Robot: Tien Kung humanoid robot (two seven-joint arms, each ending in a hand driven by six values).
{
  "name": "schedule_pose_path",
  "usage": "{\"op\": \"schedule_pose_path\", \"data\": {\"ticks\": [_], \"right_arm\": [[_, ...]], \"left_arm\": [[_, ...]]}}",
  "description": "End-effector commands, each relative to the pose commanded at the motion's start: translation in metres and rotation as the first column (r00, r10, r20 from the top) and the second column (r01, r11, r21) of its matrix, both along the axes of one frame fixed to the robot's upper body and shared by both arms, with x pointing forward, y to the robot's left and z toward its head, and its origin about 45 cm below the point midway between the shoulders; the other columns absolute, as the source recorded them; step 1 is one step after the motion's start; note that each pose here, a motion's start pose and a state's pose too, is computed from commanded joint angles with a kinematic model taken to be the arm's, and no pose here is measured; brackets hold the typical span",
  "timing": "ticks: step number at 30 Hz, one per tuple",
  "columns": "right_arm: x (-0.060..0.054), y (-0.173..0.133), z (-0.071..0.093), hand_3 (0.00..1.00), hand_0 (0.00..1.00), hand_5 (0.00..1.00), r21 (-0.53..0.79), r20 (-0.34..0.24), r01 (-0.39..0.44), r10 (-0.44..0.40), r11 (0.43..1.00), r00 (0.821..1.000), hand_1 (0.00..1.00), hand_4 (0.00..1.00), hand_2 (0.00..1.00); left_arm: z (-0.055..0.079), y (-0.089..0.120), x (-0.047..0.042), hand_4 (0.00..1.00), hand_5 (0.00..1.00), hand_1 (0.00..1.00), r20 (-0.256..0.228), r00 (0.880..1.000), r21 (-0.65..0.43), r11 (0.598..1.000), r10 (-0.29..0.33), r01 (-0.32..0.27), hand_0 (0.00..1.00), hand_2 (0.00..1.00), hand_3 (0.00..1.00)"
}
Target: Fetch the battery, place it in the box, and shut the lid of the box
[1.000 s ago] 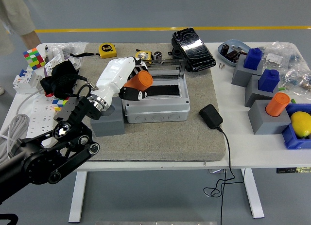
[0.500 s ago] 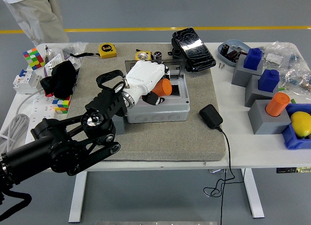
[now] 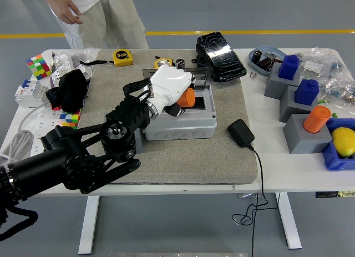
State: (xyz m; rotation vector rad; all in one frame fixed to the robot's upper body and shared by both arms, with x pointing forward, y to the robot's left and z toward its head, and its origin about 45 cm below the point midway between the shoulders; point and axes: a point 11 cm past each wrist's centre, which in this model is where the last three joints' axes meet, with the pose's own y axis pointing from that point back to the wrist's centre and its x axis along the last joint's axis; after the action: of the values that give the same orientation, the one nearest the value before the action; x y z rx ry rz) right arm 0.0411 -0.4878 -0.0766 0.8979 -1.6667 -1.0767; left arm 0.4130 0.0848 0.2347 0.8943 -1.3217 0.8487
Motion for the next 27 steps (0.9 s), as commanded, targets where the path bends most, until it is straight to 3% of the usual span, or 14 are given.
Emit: {"op": "schedule_pose_path", "data": {"ticks": [5, 16, 18, 23, 27], "right_arm": [[0.000, 0.000, 0.000, 0.572, 0.626, 0.545, 0.001, 0.001, 0.001, -0.001, 1.000, 1.000, 0.645, 0.985, 0.665], [0.000, 0.001, 0.000, 0.573, 0.625, 0.545, 0.003, 0.005, 0.006, -0.006, 1.000, 1.000, 0.646, 0.985, 0.665], [0.000, 0.001, 0.000, 0.573, 0.626, 0.545, 0.004, 0.004, 0.007, -0.007, 1.000, 1.000, 0.645, 0.985, 0.663], [0.000, 0.001, -0.001, 0.573, 0.626, 0.545, 0.004, 0.005, 0.009, -0.009, 1.000, 1.000, 0.645, 0.985, 0.663], [0.000, 0.002, -0.001, 0.573, 0.626, 0.545, 0.005, 0.007, 0.011, -0.011, 1.000, 1.000, 0.645, 0.985, 0.665]], "left_arm": [[0.003, -0.002, -0.0012, 0.998, 0.002, 0.683, 0.021, 1.000, -0.008, 1.000, -0.011, 0.011, 0.660, 0.646, 0.762], [0.004, -0.001, -0.0029, 0.998, 0.002, 0.690, 0.011, 1.000, -0.010, 1.000, -0.009, 0.009, 0.662, 0.674, 0.772], [0.007, -0.001, -0.0047, 0.998, 0.002, 0.657, 0.014, 1.000, -0.028, 0.999, -0.017, 0.017, 0.638, 0.614, 0.766], [0.028, -0.003, -0.0089, 0.998, 0.002, 0.657, 0.057, 0.997, -0.113, 0.992, -0.045, 0.051, 0.638, 0.614, 0.766], [0.044, -0.002, -0.0063, 0.998, 0.015, 0.640, 0.094, 0.994, -0.181, 0.982, -0.047, 0.063, 0.633, 0.576, 0.748]]}}
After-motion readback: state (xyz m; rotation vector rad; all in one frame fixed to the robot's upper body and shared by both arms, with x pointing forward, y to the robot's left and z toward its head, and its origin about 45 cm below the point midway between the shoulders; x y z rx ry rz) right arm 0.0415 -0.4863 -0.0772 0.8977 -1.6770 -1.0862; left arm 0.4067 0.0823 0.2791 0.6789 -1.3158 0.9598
